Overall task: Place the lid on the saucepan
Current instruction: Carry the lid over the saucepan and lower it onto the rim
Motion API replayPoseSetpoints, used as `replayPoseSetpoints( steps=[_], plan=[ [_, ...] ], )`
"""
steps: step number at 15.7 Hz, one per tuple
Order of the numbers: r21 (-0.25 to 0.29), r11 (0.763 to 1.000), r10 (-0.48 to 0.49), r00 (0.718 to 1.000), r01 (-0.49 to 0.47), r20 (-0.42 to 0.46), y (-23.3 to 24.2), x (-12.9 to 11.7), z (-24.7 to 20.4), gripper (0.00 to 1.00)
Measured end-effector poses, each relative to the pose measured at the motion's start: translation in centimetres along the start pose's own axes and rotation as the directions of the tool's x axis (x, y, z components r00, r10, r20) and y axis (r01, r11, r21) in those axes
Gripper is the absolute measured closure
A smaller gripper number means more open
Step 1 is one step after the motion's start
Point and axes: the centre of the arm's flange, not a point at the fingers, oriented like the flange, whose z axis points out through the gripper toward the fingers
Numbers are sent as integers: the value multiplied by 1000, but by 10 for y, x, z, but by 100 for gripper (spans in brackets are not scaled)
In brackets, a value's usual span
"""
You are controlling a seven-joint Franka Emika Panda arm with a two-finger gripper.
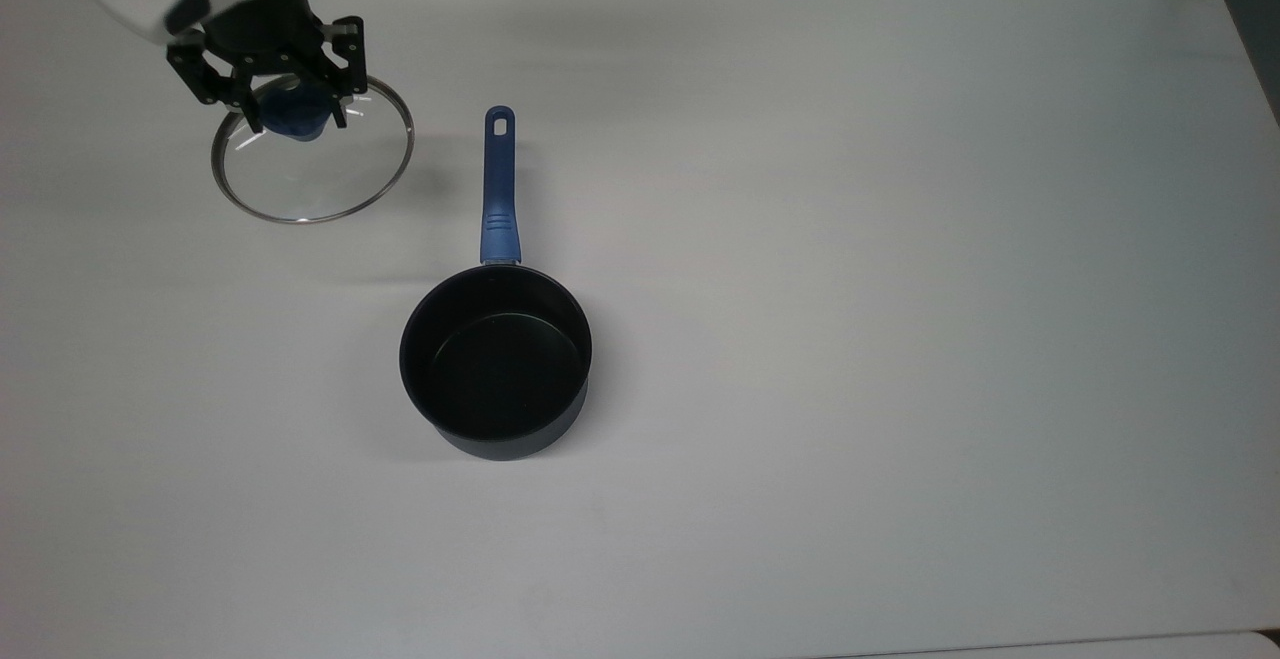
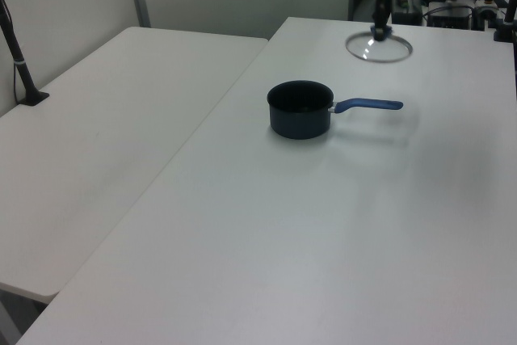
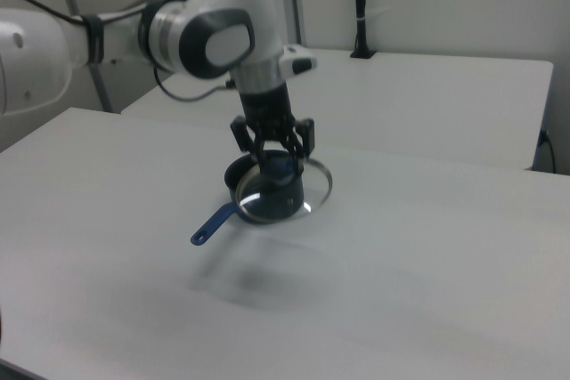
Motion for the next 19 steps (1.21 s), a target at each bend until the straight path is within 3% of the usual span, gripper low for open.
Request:
replayPoseSetpoints(
  steps=[3, 5, 8, 12, 19],
  plan=[
    [7, 994, 112, 994, -112, -18, -35, 50, -4, 33],
    [20, 981, 193, 981, -193, -15, -67, 87, 17, 33],
    [33, 956, 293, 956, -293, -12, -90, 121, 45, 33],
    [36, 919, 393, 919, -392, -17, -104, 137, 56, 33],
    [61, 898, 439, 897, -436, -46, -132, 151, 66, 33]
  ],
)
